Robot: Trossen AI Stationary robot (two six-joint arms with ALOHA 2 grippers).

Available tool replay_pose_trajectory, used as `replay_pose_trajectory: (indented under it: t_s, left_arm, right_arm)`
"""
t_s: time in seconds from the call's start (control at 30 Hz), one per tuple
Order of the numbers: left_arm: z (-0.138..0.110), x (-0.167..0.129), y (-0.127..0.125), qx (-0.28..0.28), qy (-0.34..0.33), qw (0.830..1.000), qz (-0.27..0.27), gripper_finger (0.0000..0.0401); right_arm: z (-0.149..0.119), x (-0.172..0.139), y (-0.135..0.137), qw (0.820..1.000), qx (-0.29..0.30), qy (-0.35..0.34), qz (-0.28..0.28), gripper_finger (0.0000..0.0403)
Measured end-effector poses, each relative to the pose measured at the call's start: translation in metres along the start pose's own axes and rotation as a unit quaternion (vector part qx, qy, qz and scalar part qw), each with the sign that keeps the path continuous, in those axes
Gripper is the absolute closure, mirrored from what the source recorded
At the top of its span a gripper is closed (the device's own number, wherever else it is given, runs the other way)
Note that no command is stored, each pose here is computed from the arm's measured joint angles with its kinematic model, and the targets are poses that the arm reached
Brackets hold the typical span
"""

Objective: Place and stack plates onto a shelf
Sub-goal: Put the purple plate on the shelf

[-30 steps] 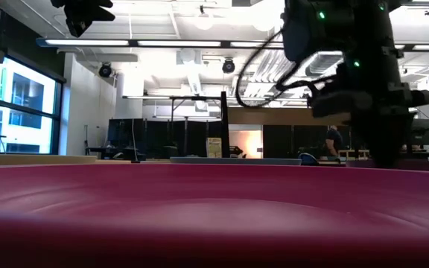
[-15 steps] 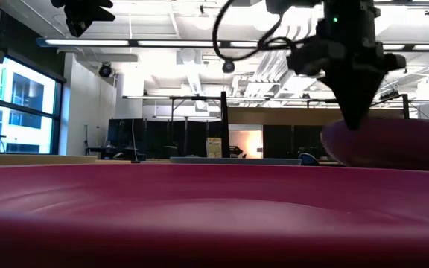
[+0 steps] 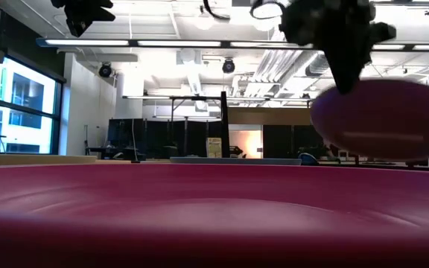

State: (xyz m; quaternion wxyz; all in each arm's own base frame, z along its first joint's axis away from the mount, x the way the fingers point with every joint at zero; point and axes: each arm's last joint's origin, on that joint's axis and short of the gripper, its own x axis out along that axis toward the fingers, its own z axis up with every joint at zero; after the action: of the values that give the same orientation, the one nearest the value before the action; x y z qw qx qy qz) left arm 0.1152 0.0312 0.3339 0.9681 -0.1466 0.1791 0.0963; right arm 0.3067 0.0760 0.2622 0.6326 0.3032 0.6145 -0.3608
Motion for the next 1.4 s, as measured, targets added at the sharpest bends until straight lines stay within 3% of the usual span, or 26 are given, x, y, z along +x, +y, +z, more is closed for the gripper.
replay_pose_trajectory:
  t_s: [0.27, 0.47, 0.7, 1.03, 1.4]
  left_arm:
    - [0.000, 0.000, 0.000, 0.000, 0.000, 1.000, 0.000, 0.0284]
    - [0.000, 0.000, 0.000, 0.000, 0.000, 1.000, 0.000, 0.0284]
    - [0.000, 0.000, 0.000, 0.005, 0.000, 1.000, 0.000, 0.0284]
    - [0.000, 0.000, 0.000, 0.005, 0.000, 1.000, 0.000, 0.0284]
    - [0.000, 0.003, 0.002, 0.004, -0.002, 0.999, 0.034, 0.0284]
  right_arm:
    - [0.004, -0.058, -0.008, 1.000, -0.007, -0.029, -0.003, 0.0403]
    - [0.012, -0.087, -0.010, 0.996, -0.022, -0.075, 0.037, 0.0403]
    - [0.023, -0.098, -0.015, 0.993, -0.034, -0.099, 0.049, 0.0403]
    - [0.057, -0.096, -0.032, 0.990, -0.082, -0.111, 0.023, 0.0403]
    - [0.077, -0.118, -0.076, 0.986, -0.088, -0.138, 0.038, 0.0403]
